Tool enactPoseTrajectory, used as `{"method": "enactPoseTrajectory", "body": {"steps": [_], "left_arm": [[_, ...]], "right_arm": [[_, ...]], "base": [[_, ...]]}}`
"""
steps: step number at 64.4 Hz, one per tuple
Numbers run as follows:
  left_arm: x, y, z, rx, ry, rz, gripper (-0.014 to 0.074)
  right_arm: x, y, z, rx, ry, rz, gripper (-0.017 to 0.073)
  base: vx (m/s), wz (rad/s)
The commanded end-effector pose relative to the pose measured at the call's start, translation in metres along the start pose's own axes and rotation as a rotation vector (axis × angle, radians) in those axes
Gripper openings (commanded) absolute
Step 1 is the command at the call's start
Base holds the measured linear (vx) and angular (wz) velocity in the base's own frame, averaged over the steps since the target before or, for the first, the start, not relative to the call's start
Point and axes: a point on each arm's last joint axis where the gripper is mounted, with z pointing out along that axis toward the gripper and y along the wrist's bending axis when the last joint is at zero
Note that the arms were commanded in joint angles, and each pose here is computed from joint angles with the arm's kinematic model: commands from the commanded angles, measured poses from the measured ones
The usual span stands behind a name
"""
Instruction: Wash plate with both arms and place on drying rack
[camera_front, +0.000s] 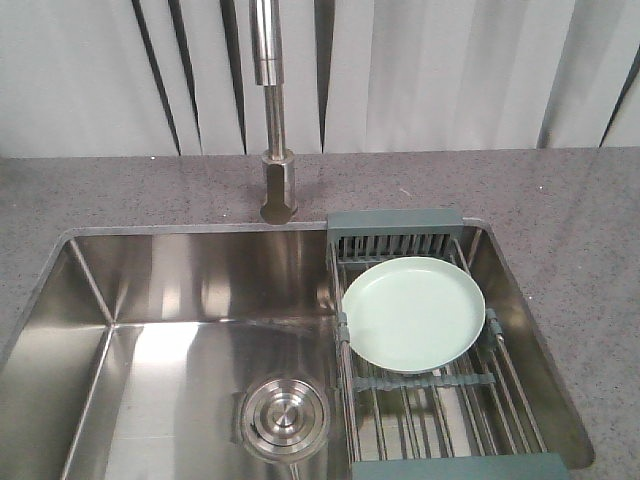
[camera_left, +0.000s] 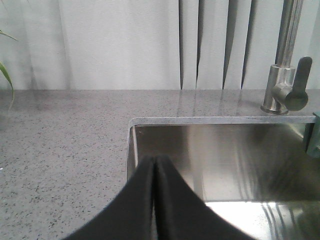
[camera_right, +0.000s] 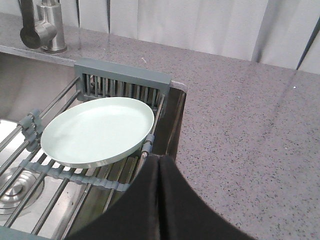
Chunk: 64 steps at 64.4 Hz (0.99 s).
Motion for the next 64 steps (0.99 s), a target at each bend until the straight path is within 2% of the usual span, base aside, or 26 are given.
{"method": "enactPoseTrajectory", "body": {"steps": [1, 64], "left_arm": [[0.0005, 0.0002, -0.0003, 0.003, -0.065, -0.012, -0.0006], [-0.0019, 0.0003, -0.0006, -0.002, -0.071, -0.012, -0.0006]], "right_arm": [[-0.0146, -0.0028, -0.0022, 0.024, -0.086, -0.009, -0.0009], [-0.0146, -0.0028, -0.0022, 0.024, -0.086, -0.009, -0.0009]], "base": [[0.0, 0.0], [0.0, 0.0]]}}
